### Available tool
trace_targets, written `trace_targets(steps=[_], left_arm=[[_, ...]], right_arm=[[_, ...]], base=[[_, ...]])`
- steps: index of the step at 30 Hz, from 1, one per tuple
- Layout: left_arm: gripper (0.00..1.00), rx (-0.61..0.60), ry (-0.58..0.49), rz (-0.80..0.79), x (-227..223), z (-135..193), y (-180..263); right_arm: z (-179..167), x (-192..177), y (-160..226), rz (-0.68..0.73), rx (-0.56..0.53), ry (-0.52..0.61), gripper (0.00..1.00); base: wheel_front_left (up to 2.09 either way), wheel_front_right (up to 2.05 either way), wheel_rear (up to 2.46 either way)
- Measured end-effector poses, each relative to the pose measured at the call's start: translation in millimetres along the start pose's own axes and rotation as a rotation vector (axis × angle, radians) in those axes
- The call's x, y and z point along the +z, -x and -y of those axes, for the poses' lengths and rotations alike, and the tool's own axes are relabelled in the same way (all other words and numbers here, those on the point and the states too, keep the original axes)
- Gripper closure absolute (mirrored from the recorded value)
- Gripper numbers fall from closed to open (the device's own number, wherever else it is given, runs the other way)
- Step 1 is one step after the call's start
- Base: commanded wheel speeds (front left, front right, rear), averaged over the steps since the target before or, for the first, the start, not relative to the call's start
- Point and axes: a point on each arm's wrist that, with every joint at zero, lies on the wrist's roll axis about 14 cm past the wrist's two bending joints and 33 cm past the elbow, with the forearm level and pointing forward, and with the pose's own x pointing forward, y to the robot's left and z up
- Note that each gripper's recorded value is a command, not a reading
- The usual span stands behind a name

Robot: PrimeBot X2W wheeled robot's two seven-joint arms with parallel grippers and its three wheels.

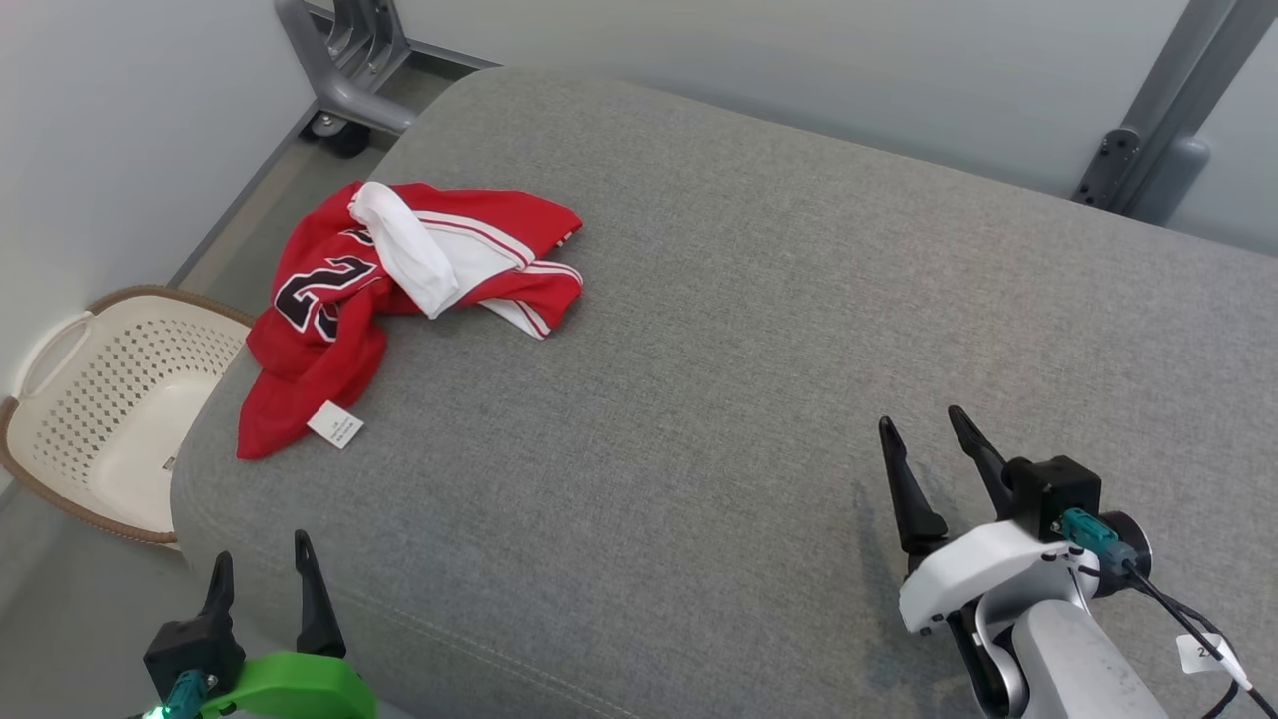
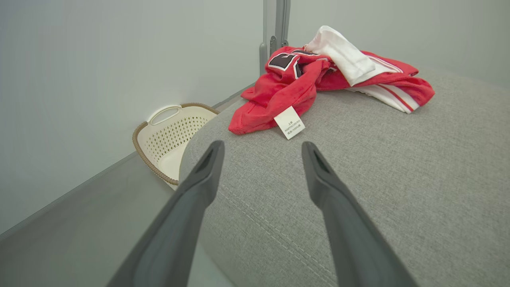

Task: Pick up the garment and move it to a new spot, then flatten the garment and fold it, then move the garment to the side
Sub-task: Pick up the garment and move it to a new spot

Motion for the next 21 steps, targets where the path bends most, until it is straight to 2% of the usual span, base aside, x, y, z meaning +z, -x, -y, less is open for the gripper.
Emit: trace_targets(steps=[6, 12, 21], left_arm=[[0.0, -0.024, 0.036, -0.035, -6, 12, -18], [0.0, -0.061, 0.032, -0.021, 7, 35, -59], [0.0, -0.125, -0.029, -0.003, 20, 74, -117]], right_arm=[[10, 4, -7, 0.022, -0.012, 0.021, 0.0], [28, 4, -16, 0.041, -0.033, 0.032, 0.0], [59, 4, -26, 0.072, -0.064, 0.046, 0.0]], base=[[0.0, 0.0, 0.0], [0.0, 0.0, 0.0], [0.0, 0.0, 0.0]])
